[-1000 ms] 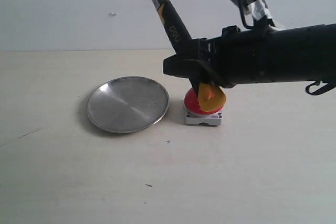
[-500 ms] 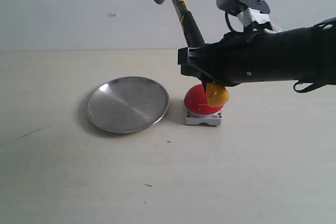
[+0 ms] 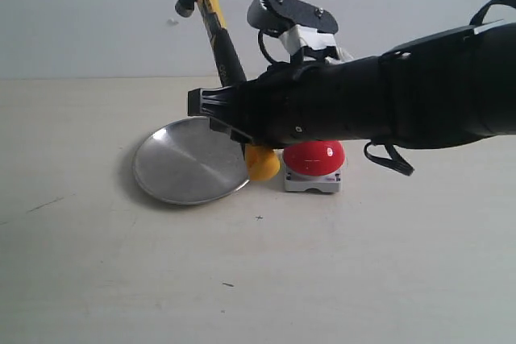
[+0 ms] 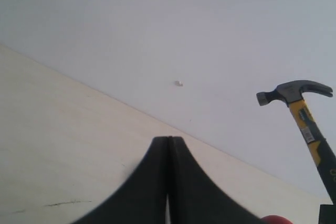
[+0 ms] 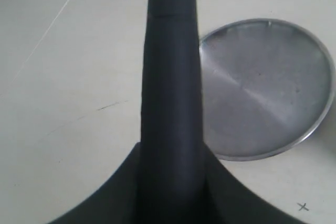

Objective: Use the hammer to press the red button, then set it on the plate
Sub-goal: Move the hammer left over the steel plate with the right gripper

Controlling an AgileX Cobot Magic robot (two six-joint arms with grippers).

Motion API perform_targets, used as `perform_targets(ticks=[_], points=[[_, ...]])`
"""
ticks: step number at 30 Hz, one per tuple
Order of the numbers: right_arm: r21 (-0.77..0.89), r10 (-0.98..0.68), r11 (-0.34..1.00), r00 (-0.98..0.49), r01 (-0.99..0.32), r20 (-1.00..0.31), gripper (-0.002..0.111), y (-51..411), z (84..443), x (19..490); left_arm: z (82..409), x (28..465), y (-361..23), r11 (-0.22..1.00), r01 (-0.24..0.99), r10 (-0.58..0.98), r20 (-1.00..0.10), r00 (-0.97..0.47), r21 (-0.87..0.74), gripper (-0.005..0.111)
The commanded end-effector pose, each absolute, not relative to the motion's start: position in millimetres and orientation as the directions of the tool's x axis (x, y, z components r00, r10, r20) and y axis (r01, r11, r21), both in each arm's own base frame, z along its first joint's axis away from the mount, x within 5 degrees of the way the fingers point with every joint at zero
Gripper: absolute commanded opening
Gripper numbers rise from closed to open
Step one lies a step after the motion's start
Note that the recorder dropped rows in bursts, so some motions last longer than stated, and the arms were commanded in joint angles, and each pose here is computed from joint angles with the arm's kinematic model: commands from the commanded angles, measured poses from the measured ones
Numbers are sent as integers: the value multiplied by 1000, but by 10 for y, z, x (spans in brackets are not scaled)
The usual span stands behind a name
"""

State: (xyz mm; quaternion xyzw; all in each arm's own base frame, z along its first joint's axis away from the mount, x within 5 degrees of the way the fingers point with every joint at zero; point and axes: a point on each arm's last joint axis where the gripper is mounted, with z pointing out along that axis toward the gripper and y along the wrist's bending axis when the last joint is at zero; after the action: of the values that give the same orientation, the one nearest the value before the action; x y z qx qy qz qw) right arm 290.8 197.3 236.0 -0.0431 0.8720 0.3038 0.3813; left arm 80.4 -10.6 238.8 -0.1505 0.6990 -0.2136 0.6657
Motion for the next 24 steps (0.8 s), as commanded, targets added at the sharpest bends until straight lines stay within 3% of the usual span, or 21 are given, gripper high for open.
perform_targets(ticks=[1,11,20,24], points=[[527,149,780,-718,-337,-680,0,2042,2362,2934,2377,802,-111,860,79,-499,-864,-72,-503,0],[583,182,761,-769,-284,-613,0,2124,2246,2920,2377,802,-111,860,79,-499,-864,-72,-503,0],[303,67,916,-643,-264,-763,0,2410,2207,2645,2377,802,-111,860,79,-499,-864,-72,-503,0],[286,87,907,-527,-309,-845,0,2532,2316,2594,2377,802,-111,860,79,-499,-864,-72,-503,0]])
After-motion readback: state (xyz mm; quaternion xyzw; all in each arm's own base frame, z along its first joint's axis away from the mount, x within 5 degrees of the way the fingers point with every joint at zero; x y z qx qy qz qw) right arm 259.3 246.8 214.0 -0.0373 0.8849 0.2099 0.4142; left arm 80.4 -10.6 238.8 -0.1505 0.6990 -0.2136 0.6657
